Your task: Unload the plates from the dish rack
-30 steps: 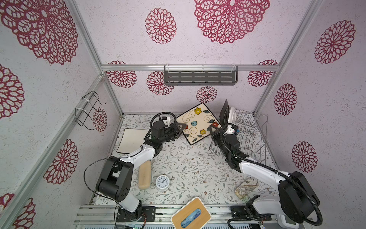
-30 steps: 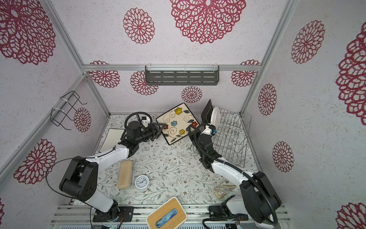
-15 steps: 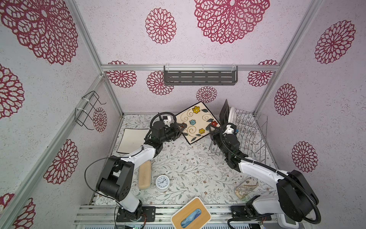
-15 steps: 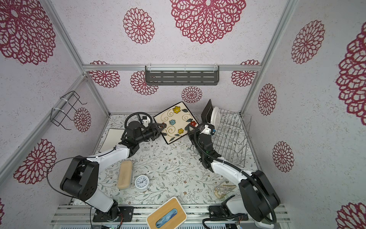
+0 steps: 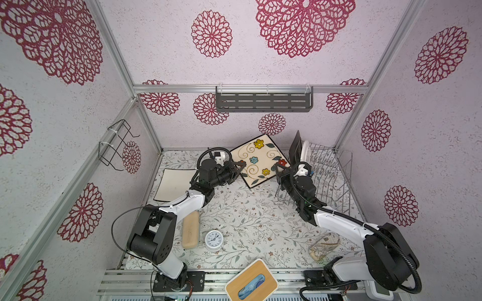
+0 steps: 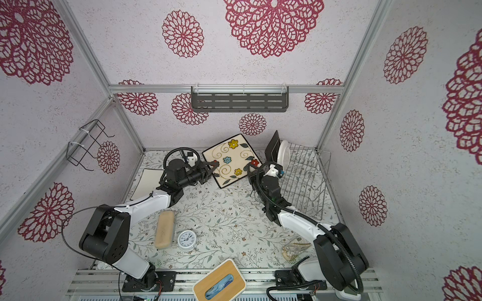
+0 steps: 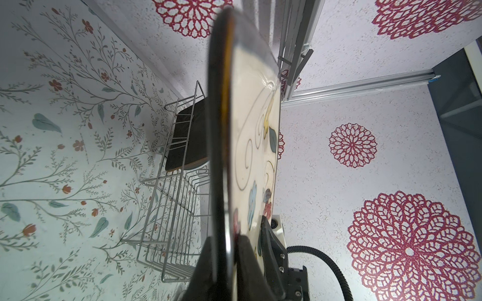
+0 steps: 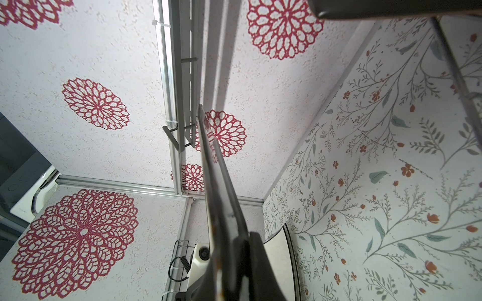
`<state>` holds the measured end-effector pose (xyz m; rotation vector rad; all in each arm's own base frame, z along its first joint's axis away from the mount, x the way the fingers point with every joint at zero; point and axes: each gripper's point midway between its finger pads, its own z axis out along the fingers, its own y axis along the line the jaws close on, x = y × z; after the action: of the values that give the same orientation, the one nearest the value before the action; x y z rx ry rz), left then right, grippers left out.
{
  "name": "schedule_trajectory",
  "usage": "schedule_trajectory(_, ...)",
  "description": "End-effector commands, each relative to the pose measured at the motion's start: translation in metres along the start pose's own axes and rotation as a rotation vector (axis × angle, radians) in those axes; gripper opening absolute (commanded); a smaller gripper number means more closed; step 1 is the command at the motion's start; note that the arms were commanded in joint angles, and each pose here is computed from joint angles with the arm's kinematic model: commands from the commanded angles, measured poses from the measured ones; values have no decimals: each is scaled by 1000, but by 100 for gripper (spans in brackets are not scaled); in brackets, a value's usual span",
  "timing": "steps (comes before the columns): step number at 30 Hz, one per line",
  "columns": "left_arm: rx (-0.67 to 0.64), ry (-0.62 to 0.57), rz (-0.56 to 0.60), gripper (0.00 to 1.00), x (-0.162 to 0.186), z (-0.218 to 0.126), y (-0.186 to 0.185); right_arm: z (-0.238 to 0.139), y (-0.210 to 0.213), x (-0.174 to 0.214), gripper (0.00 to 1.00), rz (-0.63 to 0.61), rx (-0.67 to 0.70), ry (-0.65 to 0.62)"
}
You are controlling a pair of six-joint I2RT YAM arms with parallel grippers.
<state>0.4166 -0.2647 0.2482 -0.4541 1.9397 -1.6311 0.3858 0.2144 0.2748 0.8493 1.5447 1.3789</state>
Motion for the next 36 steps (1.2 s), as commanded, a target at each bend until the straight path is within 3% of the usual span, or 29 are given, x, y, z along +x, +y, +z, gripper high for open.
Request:
schedule_trajectory(1, 34, 16, 38, 0, 3, 2, -10, -23, 99, -15, 10, 55, -318, -22)
schedule_trajectory(8, 82, 14, 26, 0, -4, -1, -21, -27, 91, -15, 37, 35, -290, -20)
schedule_trajectory(24, 122, -86, 41, 0, -31, -34, -37, -32, 70, -21, 75, 31, -230, -33)
schedule_trajectory(36, 127, -205, 53, 0, -62, -76, -38, -37, 59, -23, 79, 24, -202, -31)
